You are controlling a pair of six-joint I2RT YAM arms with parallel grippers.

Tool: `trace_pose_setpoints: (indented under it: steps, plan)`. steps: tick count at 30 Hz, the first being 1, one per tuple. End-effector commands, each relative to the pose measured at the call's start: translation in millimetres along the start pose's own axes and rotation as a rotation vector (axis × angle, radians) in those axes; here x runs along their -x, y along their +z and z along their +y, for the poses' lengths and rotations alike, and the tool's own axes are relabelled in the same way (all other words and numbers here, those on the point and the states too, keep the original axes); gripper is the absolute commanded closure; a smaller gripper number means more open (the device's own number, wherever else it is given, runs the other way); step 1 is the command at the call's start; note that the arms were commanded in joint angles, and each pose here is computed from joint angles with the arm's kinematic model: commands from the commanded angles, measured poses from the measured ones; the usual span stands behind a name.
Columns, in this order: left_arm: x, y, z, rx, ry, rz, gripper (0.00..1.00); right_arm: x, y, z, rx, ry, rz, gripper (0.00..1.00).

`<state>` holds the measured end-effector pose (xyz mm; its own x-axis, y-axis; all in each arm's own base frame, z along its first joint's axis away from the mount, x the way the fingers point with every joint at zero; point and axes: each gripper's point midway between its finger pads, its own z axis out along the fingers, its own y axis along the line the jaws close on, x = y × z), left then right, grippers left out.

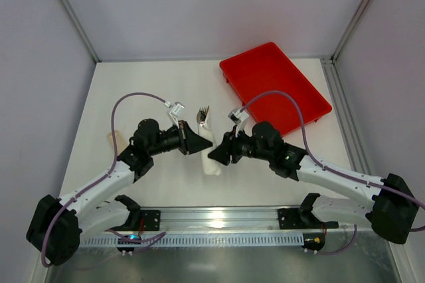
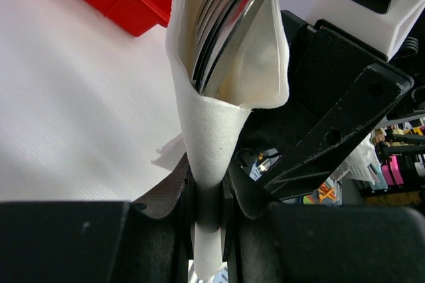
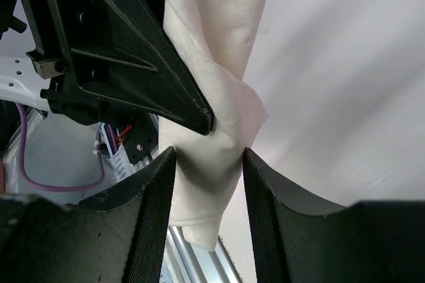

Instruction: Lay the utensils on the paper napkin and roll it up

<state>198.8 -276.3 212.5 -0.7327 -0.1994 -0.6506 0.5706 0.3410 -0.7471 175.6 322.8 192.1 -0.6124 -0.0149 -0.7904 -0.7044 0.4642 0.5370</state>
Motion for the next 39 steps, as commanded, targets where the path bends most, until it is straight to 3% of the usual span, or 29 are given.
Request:
trace_pose_setpoints:
  steps: [1, 11, 17, 18, 21, 22, 34, 39]
  plan:
    - [26.0, -3.3, -37.3, -0.128, 0.092, -0.080, 1.00, 10.8, -1.3, 14.2, 0.072, -0.030, -0.061, 0.53]
    - [30.0, -3.6, -43.5, -0.163, 0.098, -0.108, 1.00, 13.1, -6.0, 29.8, 0.170, -0.012, -0.118, 0.63]
    - [32.2, -4.8, -47.6, -0.183, 0.090, -0.122, 1.00, 16.6, -8.5, 34.1, 0.200, -0.013, -0.150, 0.74]
    - [32.1, -5.3, -48.7, -0.187, 0.088, -0.121, 1.00, 18.4, -9.9, 36.8, 0.212, -0.018, -0.159, 0.80]
    - [31.7, -6.4, -49.2, -0.185, 0.082, -0.121, 0.93, 20.9, -13.1, 38.5, 0.216, -0.021, -0.174, 0.94]
    - [30.7, -6.2, -47.6, -0.181, 0.076, -0.120, 0.85, 21.3, -14.6, 39.1, 0.218, -0.024, -0.178, 0.96]
    - [27.5, -8.7, -52.6, -0.209, 0.072, -0.111, 0.52, 49.1, -34.6, 56.5, 0.249, -0.038, -0.280, 0.96]
    - [26.8, -7.8, -56.6, -0.239, 0.051, -0.104, 0.45, 55.2, -35.4, 62.0, 0.271, -0.029, -0.297, 0.96]
